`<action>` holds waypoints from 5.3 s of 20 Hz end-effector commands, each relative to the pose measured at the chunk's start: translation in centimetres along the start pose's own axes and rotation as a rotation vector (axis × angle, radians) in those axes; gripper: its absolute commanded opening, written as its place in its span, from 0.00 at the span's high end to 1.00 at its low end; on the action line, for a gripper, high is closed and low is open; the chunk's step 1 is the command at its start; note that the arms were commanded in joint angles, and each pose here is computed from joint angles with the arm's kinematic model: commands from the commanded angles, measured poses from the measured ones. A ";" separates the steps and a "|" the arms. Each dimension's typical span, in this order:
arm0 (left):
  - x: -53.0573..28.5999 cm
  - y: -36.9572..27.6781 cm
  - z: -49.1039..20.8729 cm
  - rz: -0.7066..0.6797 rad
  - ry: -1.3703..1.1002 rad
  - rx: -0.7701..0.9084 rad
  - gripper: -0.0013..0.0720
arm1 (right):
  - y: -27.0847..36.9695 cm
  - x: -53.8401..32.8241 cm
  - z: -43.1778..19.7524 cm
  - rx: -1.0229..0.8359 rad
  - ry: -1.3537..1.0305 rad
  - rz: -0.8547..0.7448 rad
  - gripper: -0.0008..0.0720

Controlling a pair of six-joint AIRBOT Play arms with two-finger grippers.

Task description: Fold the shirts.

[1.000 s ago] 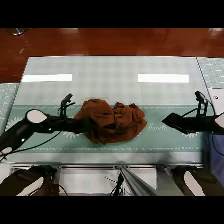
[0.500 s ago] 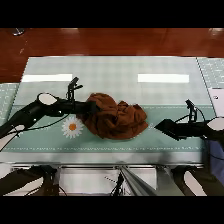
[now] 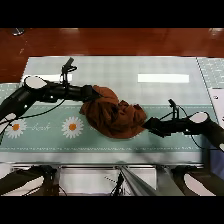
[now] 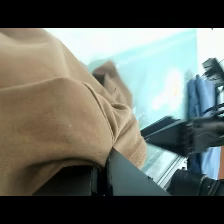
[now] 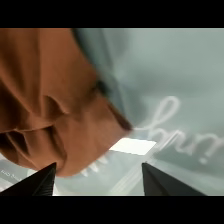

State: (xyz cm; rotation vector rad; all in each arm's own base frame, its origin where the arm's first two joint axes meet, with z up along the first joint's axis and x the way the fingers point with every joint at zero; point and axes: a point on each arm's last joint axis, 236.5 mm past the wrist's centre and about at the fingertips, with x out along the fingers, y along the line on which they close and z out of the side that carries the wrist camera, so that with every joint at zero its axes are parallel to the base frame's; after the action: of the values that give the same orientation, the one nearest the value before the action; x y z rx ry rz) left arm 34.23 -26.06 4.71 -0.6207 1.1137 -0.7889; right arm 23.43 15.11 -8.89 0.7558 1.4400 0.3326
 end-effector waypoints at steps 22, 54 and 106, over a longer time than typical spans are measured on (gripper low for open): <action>-34.1 -12.7 13.6 0.584 -0.662 0.400 0.95 | 35.6 -43.6 6.6 -0.906 -1.006 0.001 0.95; -7.9 11.6 -4.9 0.252 -0.072 -0.191 0.02 | 5.3 -10.2 14.8 -0.203 -0.362 -0.315 0.19; -20.2 -6.3 10.6 -0.104 -0.500 0.123 0.95 | 20.0 -26.6 21.6 -0.416 -0.586 0.086 0.95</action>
State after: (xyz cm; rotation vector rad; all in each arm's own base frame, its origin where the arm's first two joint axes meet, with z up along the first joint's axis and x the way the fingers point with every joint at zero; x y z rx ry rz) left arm 35.01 -14.11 10.84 -0.7565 0.8876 -0.6473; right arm 45.21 7.08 11.45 0.6251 0.9436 0.3667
